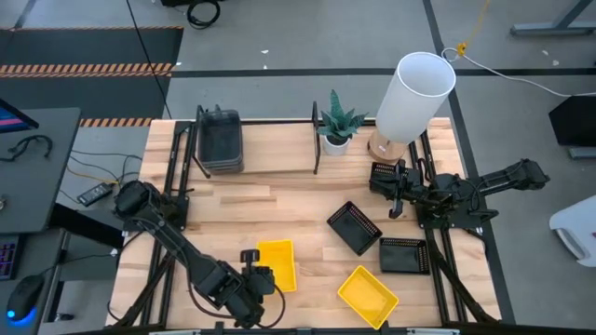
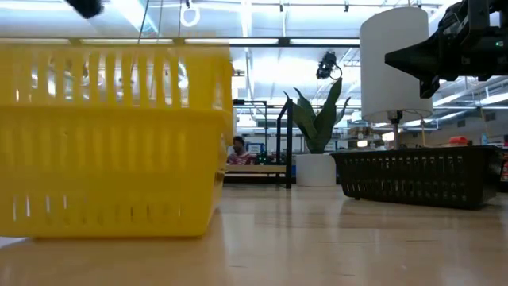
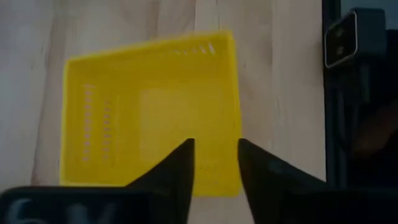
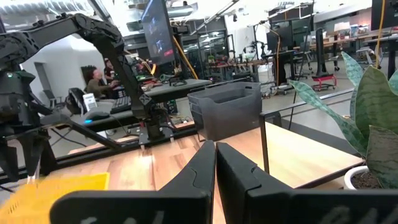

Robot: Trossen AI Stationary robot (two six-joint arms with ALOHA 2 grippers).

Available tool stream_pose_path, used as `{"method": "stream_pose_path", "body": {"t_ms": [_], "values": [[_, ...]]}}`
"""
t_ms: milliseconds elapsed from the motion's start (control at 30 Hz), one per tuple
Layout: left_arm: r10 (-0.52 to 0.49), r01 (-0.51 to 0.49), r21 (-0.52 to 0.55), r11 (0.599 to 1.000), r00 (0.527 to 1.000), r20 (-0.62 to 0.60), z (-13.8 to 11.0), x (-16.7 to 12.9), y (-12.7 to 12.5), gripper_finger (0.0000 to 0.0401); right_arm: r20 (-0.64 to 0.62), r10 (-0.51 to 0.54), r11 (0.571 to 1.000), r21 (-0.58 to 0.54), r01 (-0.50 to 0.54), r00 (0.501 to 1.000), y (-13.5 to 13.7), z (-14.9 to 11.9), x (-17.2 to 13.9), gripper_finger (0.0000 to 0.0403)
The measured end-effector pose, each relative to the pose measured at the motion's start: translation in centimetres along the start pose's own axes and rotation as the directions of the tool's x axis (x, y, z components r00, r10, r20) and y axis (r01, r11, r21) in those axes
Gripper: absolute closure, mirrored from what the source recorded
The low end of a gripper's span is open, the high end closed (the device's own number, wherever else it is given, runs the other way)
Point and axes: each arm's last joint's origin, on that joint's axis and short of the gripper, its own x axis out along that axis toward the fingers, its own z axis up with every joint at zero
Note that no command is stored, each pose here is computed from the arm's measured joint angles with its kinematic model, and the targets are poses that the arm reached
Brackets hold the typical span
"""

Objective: Stack baskets on shelf by color
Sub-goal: Stack the top yellow bin on the left yellow bin, then stack the right yellow bin on the left yellow bin

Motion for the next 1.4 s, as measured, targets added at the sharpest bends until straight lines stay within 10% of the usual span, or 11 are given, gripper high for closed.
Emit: {"method": "stream_pose_path", "body": {"t_ms": [267,767,1400], "values": [[-0.022,0.012,0.059,0.998,0.984,0.176,2.5,0.5,0.4,0.0191,0.0,0.0,1.0,0.0,0.0,1.0,0.0,0.0,0.0,0.0384],[-0.243,0.167,0.286,0.943,0.936,0.256,10.8,9.9,4.2,0.0247,-0.005,-0.001,1.0,-0.002,0.001,1.0,0.0,-0.1,0.0,0.0384],[-0.344,0.192,0.46,0.867,0.898,0.275,14.0,12.8,-1.3,0.0232,-0.01,0.002,1.0,-0.005,-0.002,1.0,0.0,-0.1,0.1,0.0384]]}}
